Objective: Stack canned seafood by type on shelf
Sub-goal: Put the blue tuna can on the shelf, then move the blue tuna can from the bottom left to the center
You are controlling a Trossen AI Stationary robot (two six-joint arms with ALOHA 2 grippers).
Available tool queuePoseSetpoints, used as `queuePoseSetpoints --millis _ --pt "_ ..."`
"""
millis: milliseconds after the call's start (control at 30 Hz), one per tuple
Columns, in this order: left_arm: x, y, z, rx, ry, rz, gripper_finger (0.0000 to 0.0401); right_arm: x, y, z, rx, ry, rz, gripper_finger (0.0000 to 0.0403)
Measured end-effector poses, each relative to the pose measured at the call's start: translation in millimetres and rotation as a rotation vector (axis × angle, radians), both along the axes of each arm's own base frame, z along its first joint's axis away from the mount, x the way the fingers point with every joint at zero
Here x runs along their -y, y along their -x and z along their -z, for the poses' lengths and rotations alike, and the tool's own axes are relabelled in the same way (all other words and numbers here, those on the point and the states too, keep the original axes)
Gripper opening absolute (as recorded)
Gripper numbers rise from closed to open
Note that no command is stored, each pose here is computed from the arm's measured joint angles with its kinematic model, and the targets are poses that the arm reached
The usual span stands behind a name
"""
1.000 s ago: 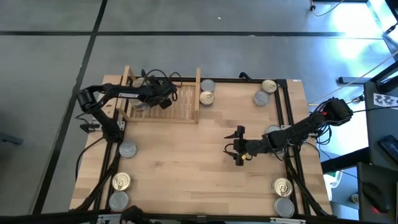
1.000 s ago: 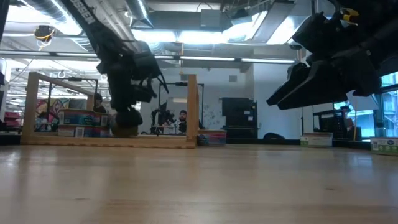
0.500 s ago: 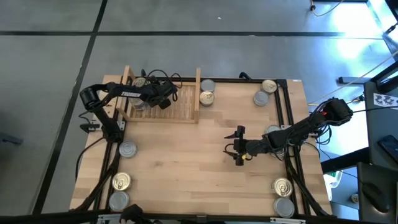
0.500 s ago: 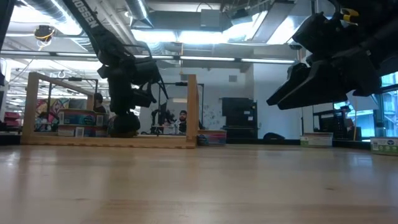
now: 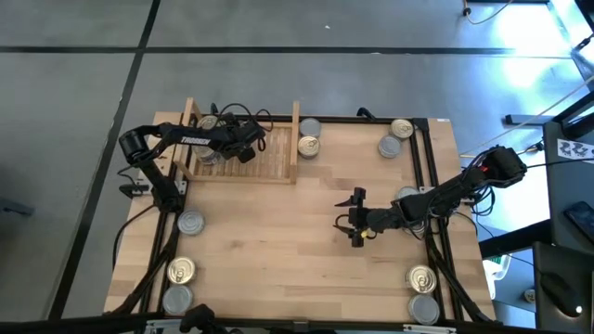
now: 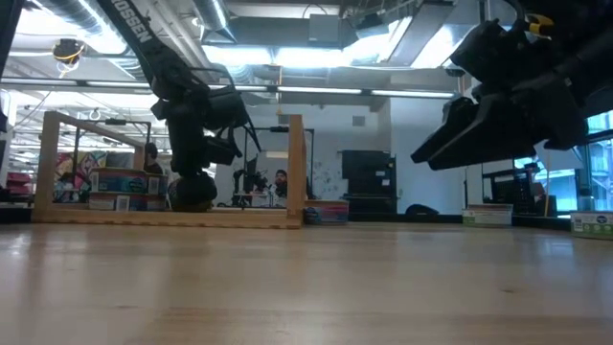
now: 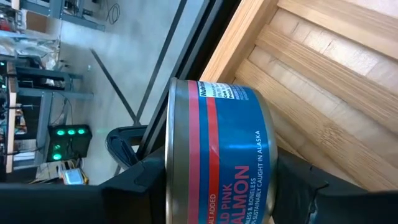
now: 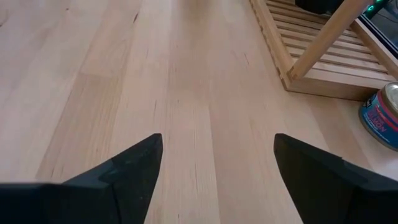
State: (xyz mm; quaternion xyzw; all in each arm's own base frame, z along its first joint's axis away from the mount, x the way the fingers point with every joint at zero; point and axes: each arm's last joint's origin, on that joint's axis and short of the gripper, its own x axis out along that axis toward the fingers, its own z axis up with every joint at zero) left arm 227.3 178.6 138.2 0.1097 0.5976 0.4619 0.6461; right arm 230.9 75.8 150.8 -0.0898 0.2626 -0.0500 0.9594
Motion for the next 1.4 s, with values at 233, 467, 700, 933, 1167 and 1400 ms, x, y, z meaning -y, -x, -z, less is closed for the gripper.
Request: queuePoseSetpoints --millis 233,467,700,933,1167,1400 --pt "0.0 0.0 0.0 -0.011 0.003 0.011 0.0196 0.0 0.1 0.2 -0.002 0.002 -0.001 0.0308" --pt "-3.1 0.0 -0.9 0.071 -0.029 -0.060 0.0197 -0.4 0.3 0.2 -0.002 0.000 -0.002 0.0308" --pt "-4.3 0.0 0.6 0.114 0.027 -0.043 0.0276 -0.4 0.3 0.2 -0.003 0.001 -0.002 0.0308" --pt "-4.3 1.0 0.4 0.149 0.027 -0.079 0.0392 -0.4 0.3 0.3 -0.003 0.002 -0.002 0.0308" --pt "6.9 -4.5 -18.5 0.273 0.030 -0.049 0.0383 -0.3 0.4 0.4 -0.005 0.008 -0.006 0.0308" --pt "24.3 -11.7 -36.7 0.431 0.147 0.064 0.0382 -0.3 0.4 0.4 -0.005 0.008 -0.006 0.0308"
